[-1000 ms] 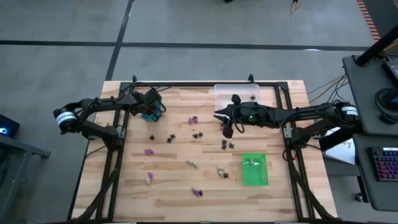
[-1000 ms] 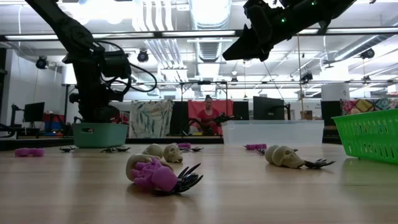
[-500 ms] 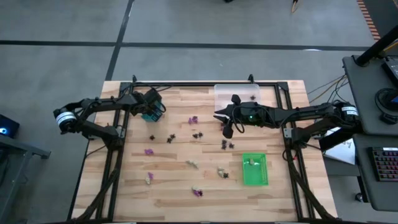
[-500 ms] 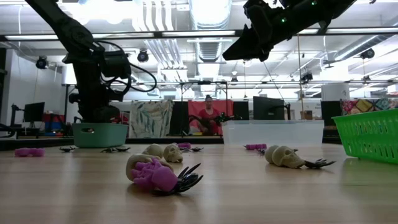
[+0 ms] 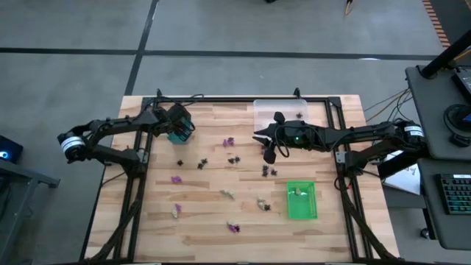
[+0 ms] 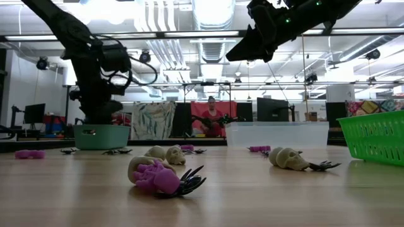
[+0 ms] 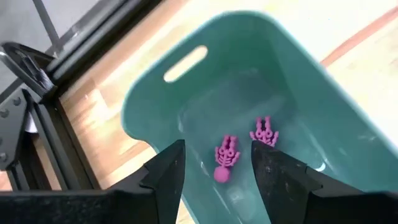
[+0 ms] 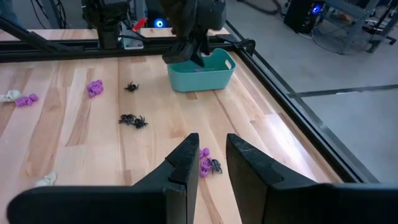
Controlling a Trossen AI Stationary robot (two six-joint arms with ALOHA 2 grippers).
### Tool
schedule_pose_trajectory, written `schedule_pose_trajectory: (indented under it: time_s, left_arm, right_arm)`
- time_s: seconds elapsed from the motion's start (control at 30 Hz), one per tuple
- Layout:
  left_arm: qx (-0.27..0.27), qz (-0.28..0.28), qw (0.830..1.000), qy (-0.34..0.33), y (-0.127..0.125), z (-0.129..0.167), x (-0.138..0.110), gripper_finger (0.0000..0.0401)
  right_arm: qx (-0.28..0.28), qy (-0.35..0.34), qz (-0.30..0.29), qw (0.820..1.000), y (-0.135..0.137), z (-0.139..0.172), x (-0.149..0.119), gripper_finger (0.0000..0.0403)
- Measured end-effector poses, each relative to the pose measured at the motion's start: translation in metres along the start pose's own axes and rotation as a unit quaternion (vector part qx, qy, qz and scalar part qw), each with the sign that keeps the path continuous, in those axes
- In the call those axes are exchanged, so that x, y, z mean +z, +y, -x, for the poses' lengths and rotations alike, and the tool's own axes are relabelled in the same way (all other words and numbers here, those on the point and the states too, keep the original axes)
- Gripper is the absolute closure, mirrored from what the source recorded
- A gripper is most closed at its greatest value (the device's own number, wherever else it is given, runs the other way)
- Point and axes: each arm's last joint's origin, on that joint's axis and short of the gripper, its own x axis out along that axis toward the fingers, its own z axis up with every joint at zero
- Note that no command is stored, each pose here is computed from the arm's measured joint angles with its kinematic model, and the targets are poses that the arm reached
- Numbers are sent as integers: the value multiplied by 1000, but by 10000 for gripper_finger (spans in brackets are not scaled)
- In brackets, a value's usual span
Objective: Sort Halloween decoration
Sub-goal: Put the black spider toy into the white bin
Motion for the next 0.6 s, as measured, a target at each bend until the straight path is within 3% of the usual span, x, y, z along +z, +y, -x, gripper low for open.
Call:
schedule_pose_trajectory:
  time_s: [0.3,0.43,0.6]
  left_arm:
    - [-47,40,995,-81,12,34,3,233]
    - [-144,47,979,-134,9,51,7,233]
    - [-270,28,938,-217,-1,75,15,233]
  right_arm:
    - [2,0,-23,1000,0,0,0,330]
    - [27,-2,-62,998,1,0,2,330]
    - [80,22,-120,989,5,1,5,330]
